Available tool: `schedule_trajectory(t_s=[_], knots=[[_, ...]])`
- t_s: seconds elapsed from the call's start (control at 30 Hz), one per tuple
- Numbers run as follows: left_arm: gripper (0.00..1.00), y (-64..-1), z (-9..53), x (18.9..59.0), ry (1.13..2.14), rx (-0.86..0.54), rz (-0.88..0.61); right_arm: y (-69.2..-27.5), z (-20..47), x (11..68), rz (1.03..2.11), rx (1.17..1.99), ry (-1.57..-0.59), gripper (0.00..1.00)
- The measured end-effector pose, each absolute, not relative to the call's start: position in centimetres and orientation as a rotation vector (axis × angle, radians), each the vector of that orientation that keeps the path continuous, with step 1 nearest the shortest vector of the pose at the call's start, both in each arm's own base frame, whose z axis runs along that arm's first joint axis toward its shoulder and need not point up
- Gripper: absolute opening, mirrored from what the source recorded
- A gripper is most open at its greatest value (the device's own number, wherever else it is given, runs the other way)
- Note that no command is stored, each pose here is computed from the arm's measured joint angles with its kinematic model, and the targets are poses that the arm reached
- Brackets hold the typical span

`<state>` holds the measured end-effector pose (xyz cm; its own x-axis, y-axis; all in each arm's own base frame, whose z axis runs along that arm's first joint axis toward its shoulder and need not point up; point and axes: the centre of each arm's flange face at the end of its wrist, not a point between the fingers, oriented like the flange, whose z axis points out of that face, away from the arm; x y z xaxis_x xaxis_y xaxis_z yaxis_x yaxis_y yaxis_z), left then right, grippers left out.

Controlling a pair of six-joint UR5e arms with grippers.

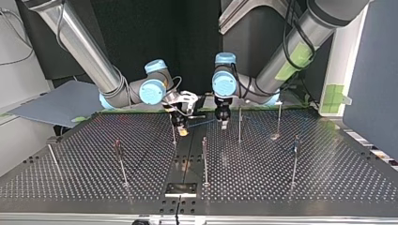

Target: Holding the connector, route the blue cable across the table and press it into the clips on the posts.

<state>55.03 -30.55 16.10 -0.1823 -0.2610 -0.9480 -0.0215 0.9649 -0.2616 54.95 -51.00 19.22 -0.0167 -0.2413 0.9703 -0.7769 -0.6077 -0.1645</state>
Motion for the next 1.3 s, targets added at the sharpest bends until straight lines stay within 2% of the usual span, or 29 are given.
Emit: schedule_trajectory(t_s=[0.3, 0.33, 0.37, 0.4, 0.43, 0.47, 0.5, 0.53, 0.57, 1.0, 1.3], knots=[[1.0, -30.5, 15.7, 55.2, 1.759, -0.218, -0.204, -51.0, 19.2, 54.9, 1.661, 1.836, -1.056, 0.0], [0.96, -30.5, 15.7, 55.2, 1.759, -0.219, -0.203, -51.0, 19.2, 54.9, 1.661, 1.836, -1.056, 0.0], [0.75, -30.5, 15.8, 55.2, 1.758, -0.22, -0.201, -51.0, 19.2, 54.9, 1.661, 1.836, -1.056, 0.0], [0.75, -30.5, 15.8, 55.2, 1.757, -0.222, -0.199, -51.0, 19.2, 54.9, 1.661, 1.836, -1.056, 0.0], [0.54, -30.5, 15.8, 55.1, 1.756, -0.224, -0.196, -51.0, 19.2, 54.9, 1.661, 1.836, -1.056, 0.0], [0.38, -30.5, 15.8, 55.1, 1.754, -0.228, -0.191, -51.0, 19.2, 54.9, 1.661, 1.836, -1.056, 0.0], [0.38, -30.5, 15.8, 55.1, 1.754, -0.231, -0.187, -51.0, 19.2, 54.9, 1.661, 1.836, -1.056, 0.0], [0.24, -30.5, 15.8, 55.1, 1.753, -0.234, -0.184, -51.0, 19.2, 54.9, 1.661, 1.836, -1.056, 0.0], [0.02, -30.5, 15.8, 55.1, 1.751, -0.237, -0.182, -51.0, 19.2, 54.9, 1.661, 1.835, -1.056, 0.0], [0.02, -30.5, 16.1, 54.8, 1.762, -0.25, -0.189, -51.4, 19.7, 54.7, 1.657, 1.833, -1.055, 0.0], [0.02, -30.3, 19.1, 53.7, 1.763, -0.266, -0.167, -51.2, 23.7, 54.1, 1.671, 1.81, -1.048, 0.0]])
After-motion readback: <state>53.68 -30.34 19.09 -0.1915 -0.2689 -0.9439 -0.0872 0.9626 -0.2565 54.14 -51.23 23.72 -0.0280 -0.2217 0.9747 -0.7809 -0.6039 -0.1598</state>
